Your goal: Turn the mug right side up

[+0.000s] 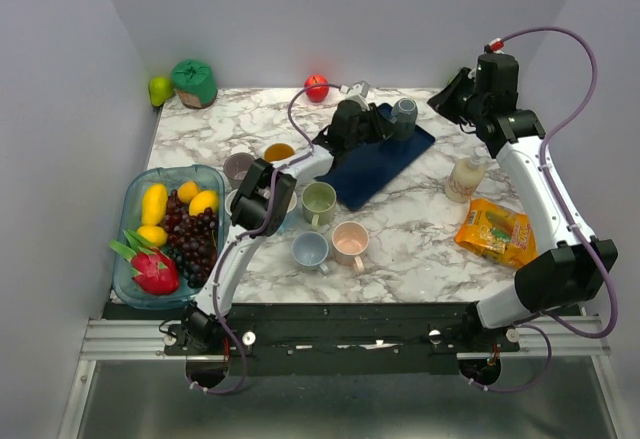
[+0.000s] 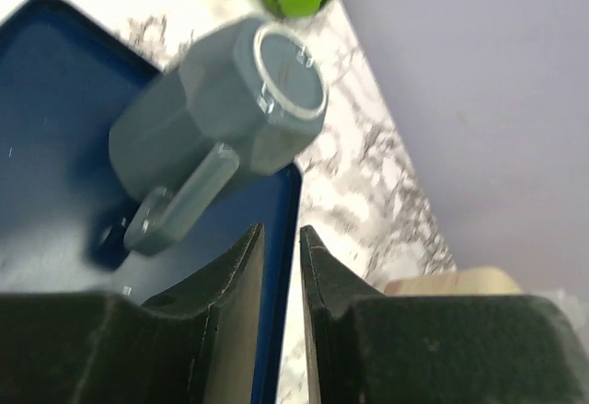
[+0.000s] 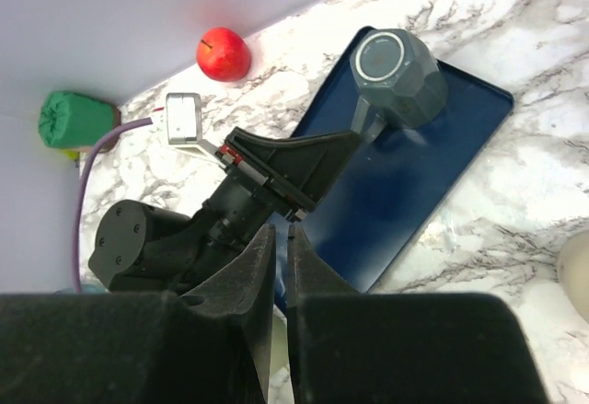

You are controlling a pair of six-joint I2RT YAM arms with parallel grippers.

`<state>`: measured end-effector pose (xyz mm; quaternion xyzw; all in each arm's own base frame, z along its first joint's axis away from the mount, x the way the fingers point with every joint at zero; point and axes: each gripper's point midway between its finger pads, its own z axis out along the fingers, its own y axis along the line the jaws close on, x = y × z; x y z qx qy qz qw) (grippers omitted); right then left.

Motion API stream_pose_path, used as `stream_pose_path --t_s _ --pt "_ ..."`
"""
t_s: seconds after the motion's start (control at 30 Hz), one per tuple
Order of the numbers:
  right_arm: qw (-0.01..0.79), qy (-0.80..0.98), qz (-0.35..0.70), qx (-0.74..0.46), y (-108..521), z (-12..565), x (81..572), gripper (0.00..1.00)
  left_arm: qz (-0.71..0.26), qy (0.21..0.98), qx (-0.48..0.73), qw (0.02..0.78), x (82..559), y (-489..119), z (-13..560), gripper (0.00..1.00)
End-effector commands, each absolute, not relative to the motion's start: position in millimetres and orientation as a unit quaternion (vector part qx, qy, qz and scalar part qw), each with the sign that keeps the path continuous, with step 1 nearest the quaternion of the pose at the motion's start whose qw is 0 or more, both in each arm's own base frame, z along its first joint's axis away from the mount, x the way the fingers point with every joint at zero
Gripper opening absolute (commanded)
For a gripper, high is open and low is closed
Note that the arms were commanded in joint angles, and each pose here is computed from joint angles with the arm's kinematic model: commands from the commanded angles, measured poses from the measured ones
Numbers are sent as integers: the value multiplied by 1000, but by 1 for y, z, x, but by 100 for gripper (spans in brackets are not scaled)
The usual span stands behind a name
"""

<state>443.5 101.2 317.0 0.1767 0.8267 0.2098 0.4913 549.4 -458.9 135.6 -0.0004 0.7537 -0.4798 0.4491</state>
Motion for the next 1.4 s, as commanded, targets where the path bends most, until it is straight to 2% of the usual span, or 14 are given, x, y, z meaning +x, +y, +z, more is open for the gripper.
stream_pose_path --t_s 0.0,0.1,0.13,0.2,0.3,0.33,0.43,0.7,0.9,1.0,1.2,1.3,1.37 --pt "501 828 172 182 85 311 437 17 -453 749 69 478 529 -454 162 30" --pt "501 830 159 187 79 306 436 18 -404 761 96 498 523 -443 167 35" --pt "502 830 158 186 79 307 435 18 -388 770 107 495 519 -441 163 41" --pt "503 832 152 181 78 306 435 18 -366 772 126 504 515 -441 168 46" --pt "497 837 143 180 76 302 434 22 -329 777 165 511 514 -440 162 62" --pt "495 838 141 181 75 300 434 24 -318 781 178 507 512 -440 157 71" --pt "492 840 138 182 75 298 433 28 -309 786 199 497 515 -445 151 81" --pt "490 840 139 187 75 300 432 29 -286 782 206 513 538 -454 133 85" --pt "478 846 145 186 77 294 425 29 -284 770 210 531 551 -461 129 94" --pt "474 848 148 187 78 293 423 29 -315 761 201 531 554 -467 137 98" --pt "475 847 147 189 76 299 418 29 -391 758 158 498 554 -483 130 98" --pt "482 843 150 187 76 307 415 28 -429 760 123 472 559 -483 119 92" --pt "485 841 150 186 76 310 414 28 -446 757 116 463 561 -483 115 83"
